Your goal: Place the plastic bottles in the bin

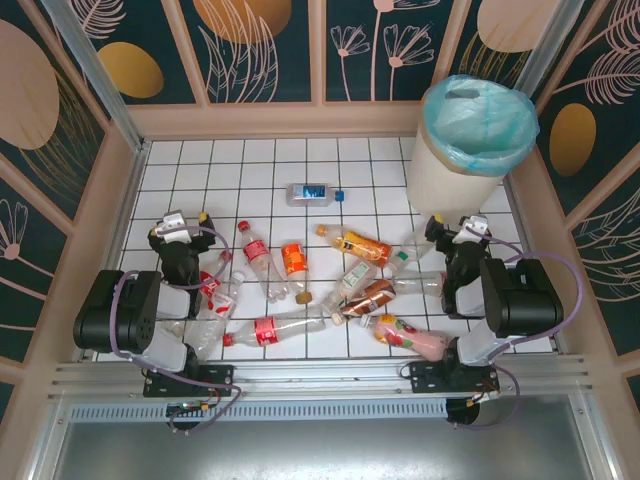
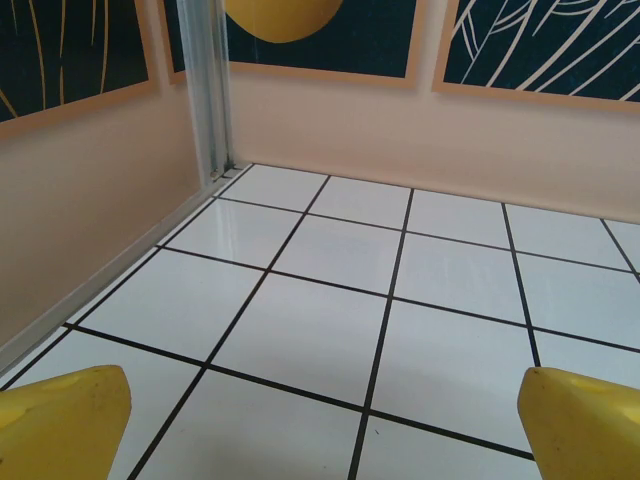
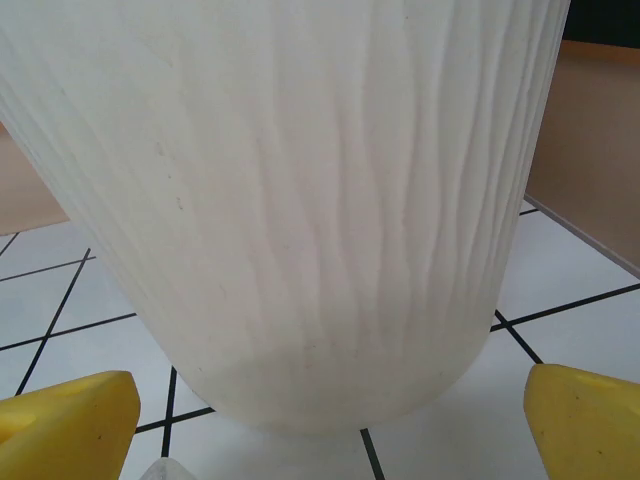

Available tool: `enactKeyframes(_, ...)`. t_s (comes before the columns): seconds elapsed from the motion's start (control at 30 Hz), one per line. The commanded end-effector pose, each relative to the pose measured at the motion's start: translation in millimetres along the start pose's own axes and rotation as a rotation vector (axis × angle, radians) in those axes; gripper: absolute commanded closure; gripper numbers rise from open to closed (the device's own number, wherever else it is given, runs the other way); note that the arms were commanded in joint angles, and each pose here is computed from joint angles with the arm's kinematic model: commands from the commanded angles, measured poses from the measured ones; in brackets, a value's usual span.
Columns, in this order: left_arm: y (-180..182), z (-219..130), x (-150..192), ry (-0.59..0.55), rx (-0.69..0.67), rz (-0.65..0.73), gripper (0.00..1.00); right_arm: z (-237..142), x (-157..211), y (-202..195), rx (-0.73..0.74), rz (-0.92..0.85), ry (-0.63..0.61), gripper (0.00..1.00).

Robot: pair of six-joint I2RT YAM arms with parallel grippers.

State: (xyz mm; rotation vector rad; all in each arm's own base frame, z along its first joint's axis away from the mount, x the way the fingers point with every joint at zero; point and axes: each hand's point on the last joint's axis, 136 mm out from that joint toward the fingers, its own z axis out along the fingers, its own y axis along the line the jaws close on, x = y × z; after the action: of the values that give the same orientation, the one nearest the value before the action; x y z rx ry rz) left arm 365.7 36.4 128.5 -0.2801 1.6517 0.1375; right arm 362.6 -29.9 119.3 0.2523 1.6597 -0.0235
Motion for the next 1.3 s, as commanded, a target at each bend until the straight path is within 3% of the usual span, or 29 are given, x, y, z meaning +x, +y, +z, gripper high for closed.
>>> enactKeyframes(0.0, -1, 2, -10, -0.027, 0.009, -0.007, 0.01, 4, -11, 1, 0.011, -0.008, -0.034, 0.01)
enactKeyframes(1.27, 1, 1, -20, -0.038, -0.004, -0.016, 0.02, -5, -21, 4, -0.026, -0.001, -0.061, 0.03)
